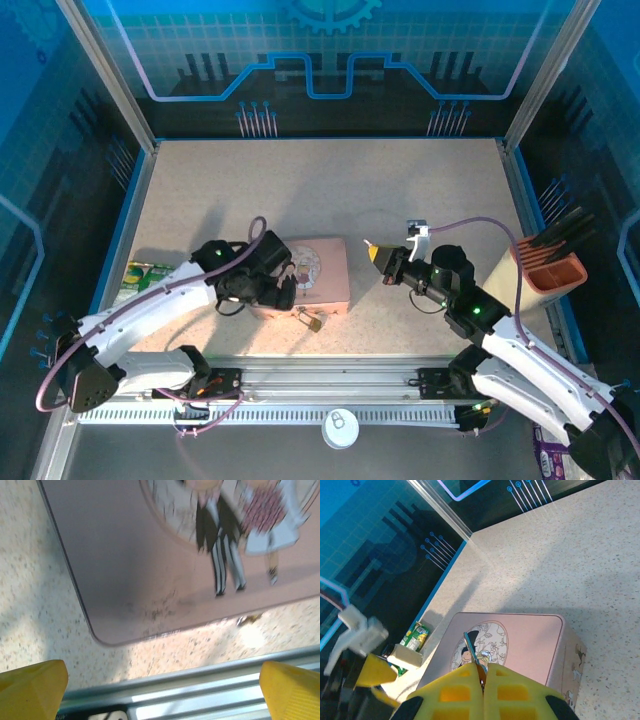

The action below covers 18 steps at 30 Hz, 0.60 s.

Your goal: Unlock the padlock with the key

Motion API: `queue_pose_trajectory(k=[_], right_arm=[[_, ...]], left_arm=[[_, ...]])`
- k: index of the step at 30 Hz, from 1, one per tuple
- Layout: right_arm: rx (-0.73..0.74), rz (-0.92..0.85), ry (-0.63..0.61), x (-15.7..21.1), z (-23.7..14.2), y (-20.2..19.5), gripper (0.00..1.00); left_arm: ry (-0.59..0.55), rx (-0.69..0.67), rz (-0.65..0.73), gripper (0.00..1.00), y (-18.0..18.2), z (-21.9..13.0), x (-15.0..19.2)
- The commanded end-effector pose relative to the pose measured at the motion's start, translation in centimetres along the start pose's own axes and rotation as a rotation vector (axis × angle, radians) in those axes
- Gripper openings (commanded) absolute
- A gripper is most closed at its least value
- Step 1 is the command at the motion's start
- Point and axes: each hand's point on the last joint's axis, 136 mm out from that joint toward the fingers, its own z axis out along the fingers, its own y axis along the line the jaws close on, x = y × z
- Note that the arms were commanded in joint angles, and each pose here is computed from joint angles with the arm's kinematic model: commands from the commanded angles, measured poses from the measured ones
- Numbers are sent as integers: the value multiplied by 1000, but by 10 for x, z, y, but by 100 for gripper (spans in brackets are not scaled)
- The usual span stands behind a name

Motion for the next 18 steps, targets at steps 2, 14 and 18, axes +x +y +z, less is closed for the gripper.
queue_pose_trajectory(k=[2,14,18], right_arm=[[12,-2,-19,-6,-3,-2,0],[4,44,-16,0,-2,-5,0],[5,51,-6,-1,-1,-4,0]], left_arm=[[57,-38,-2,99,6,14,27],[-66,-72,16,99,3,76,-2],[-129,-5,9,98,-5,88,-27]])
